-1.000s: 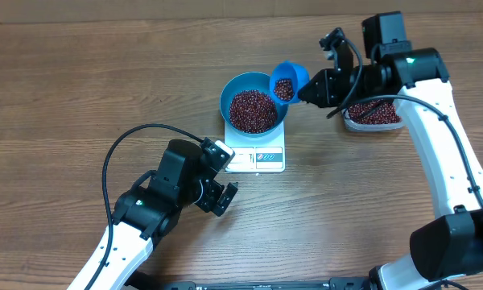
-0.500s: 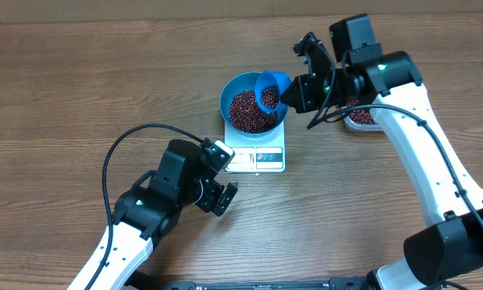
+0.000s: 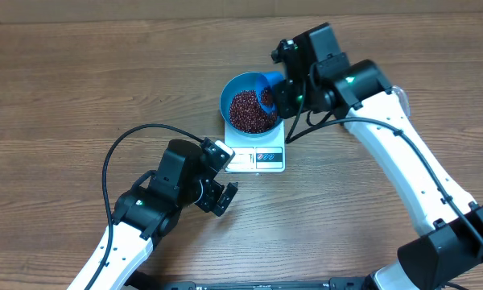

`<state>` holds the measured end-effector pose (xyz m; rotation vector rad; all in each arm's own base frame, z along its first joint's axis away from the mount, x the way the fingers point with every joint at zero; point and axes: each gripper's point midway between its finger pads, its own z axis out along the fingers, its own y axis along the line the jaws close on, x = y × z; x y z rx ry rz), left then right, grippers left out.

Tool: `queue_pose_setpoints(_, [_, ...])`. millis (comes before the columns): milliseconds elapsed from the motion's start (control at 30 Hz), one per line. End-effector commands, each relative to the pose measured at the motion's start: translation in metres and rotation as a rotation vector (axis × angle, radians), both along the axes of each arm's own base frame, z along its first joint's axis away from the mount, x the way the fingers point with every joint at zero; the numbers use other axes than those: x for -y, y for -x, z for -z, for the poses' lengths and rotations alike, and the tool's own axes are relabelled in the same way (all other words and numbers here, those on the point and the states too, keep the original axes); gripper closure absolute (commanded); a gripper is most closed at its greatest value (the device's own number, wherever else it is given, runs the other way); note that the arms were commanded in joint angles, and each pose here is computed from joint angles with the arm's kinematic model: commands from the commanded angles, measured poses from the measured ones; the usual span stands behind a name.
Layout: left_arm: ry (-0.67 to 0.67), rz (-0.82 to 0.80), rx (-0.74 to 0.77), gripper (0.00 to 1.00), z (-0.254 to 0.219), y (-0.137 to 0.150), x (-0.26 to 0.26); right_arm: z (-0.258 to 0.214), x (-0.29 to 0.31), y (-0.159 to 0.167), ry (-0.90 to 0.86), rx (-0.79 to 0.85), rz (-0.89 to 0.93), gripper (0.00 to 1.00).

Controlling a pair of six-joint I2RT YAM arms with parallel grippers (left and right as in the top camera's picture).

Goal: Scoop item into bowl and weigh 150g on scale
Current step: 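Carry the filled scoop leftward over the teal bowl, then tilt the scoop to pour beans into the teal bowl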

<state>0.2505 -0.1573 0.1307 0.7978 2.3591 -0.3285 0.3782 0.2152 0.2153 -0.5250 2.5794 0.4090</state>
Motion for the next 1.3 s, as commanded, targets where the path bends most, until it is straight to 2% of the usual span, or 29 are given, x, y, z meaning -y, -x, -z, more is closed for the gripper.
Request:
queue_pose_setpoints(0, [0.0, -0.016, -0.01, 0.0, 0.003, 0.0, -0.001, -0.03, 0.003, -0.009, 0.049, 0.127, 0.039, 0.96])
queue_pose_setpoints(500, [0.001, -0.016, -0.01, 0.0, 0.003, 0.0, -0.001, -0.036, -0.007, -0.013, 0.059, 0.187, 0.023, 0.96])
queue_pose_setpoints(1267, [0.0, -0.016, -0.01, 0.01, 0.003, 0.0, -0.001, -0.039, -0.008, -0.018, 0.192, 0.288, -0.059, 0.96])
